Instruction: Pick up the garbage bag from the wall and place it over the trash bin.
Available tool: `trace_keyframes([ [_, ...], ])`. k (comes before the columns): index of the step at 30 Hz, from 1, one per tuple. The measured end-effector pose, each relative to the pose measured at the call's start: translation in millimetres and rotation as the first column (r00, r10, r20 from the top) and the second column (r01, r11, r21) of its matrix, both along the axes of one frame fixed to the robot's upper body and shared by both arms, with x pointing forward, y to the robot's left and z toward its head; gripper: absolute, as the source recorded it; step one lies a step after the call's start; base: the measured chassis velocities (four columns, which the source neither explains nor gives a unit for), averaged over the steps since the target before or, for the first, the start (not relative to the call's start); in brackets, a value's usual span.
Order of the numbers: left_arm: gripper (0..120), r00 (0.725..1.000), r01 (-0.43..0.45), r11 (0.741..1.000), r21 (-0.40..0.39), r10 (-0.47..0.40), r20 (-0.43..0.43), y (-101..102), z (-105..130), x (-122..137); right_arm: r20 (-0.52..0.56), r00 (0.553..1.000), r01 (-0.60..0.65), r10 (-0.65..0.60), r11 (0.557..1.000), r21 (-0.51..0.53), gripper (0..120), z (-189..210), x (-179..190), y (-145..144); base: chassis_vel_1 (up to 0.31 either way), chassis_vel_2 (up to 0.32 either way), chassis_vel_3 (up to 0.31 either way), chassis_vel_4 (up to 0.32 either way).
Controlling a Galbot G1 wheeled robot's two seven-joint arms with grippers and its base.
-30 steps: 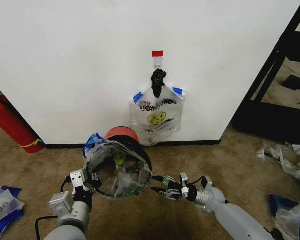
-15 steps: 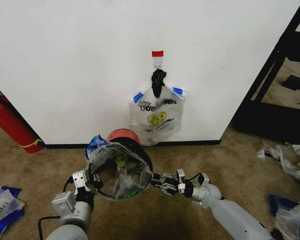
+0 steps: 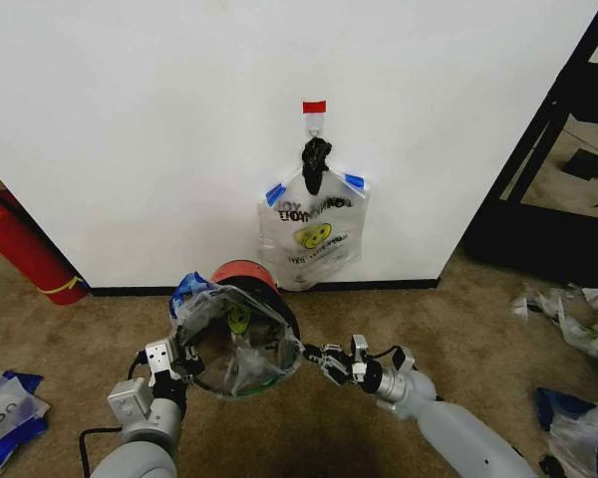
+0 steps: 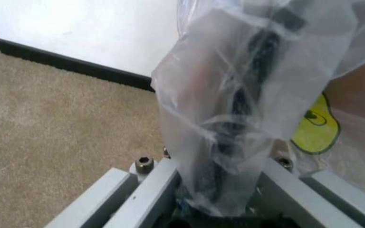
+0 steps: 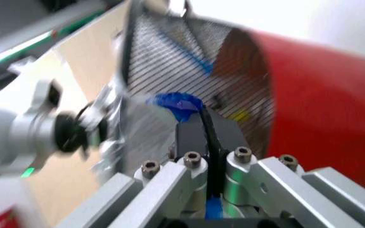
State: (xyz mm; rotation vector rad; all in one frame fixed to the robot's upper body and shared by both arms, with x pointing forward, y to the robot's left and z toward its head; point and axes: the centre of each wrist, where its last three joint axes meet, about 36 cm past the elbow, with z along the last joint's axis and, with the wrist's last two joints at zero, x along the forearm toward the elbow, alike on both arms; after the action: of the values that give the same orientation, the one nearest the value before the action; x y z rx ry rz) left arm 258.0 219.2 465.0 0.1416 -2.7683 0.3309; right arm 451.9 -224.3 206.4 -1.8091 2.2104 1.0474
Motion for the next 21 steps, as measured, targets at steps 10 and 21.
trace_keyframes([
  [10, 0, 1.000, 0.021, 0.999, -0.049, -0.021, 0.002, -4.9, 12.6, -7.3, -0.049, 0.992, 0.117, -0.118, 0.993, -0.023, 0, -29.4, -19.5, 2.4, 0.000, 0.000, 0.000, 0.000],
  [21, 0, 0.999, 0.049, 0.999, -0.015, -0.049, 0.001, -1.8, 11.0, -9.6, 0.005, 0.992, 0.129, -0.129, 0.992, 0.004, 4, -13.1, -15.6, 10.9, 0.000, 0.000, 0.000, 0.000],
])
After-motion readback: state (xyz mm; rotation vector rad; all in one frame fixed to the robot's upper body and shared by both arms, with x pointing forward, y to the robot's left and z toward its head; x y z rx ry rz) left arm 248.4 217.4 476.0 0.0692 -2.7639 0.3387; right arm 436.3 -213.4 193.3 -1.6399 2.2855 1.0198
